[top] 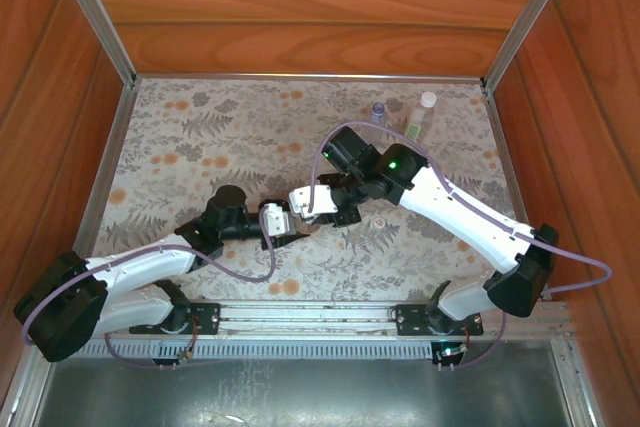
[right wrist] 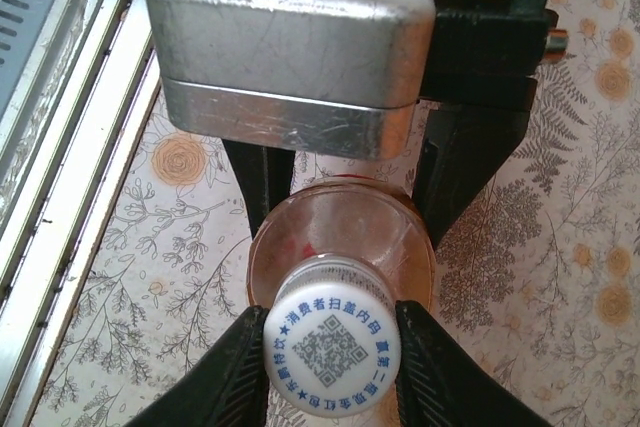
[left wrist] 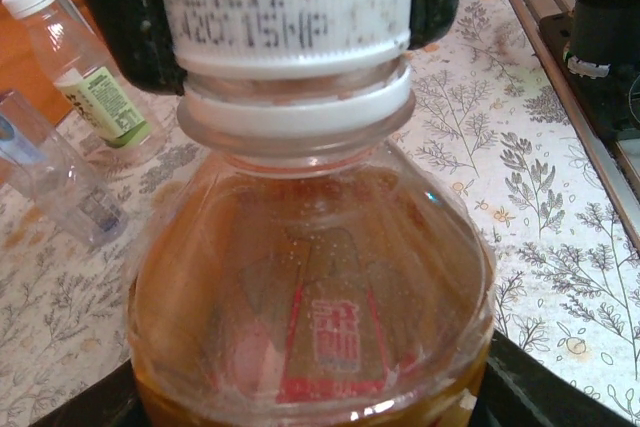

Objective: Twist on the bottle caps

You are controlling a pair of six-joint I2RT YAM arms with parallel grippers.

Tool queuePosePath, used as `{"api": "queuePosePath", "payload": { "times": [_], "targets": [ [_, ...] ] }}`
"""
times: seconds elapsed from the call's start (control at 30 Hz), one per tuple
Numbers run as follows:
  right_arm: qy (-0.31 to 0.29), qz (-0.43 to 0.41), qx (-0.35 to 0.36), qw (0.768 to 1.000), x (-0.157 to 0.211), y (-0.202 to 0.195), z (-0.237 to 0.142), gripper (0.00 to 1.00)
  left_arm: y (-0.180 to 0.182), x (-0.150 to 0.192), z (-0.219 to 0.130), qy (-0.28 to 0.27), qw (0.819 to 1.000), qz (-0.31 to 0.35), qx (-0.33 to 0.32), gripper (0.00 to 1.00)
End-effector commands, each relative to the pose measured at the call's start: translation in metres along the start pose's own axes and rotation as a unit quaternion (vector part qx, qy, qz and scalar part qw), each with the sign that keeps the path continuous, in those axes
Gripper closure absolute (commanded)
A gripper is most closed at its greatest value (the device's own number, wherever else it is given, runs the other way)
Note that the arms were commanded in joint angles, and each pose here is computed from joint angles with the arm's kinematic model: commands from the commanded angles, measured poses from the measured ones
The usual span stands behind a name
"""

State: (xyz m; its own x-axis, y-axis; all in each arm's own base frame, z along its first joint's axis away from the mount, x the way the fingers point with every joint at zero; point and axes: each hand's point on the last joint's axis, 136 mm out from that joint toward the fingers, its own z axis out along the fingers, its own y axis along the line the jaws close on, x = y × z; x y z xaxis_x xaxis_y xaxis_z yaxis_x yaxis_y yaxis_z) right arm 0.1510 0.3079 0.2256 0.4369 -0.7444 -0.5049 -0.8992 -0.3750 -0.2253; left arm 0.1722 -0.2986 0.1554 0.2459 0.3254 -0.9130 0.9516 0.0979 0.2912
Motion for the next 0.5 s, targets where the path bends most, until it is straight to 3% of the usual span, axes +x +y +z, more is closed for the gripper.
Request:
{"api": "queuePosePath", "payload": {
  "times": [0.0,0.13,0.23,0.37,0.47],
  "targets": [
    [-0.018,0.04,-0.002,0.999,-0.011,0.001,-0.004,0.79,0.01,0.001,-0.001,0.01,0.999,0.016,-0.027,0.44],
    [-0.016,0.197,0.054,0.979,-0.006,-0.02,-0.001,0.94,0.036,0.006,-0.002,0.038,0.995,0.006,-0.09,0.45],
    [-0.023,0.366,0.114,0.923,-0.001,-0.046,-0.005,0.99,0.053,0.008,-0.002,0.056,0.99,0.004,-0.129,0.45],
    [-0.056,0.551,0.139,0.821,0.007,-0.055,-0.002,1.0,0.069,0.01,0.001,0.075,0.985,0.026,-0.155,0.45],
    [-0.062,0.676,0.184,0.711,0.032,-0.055,-0.004,1.0,0.075,0.009,0.001,0.082,0.982,0.043,-0.164,0.45]
  ]
}}
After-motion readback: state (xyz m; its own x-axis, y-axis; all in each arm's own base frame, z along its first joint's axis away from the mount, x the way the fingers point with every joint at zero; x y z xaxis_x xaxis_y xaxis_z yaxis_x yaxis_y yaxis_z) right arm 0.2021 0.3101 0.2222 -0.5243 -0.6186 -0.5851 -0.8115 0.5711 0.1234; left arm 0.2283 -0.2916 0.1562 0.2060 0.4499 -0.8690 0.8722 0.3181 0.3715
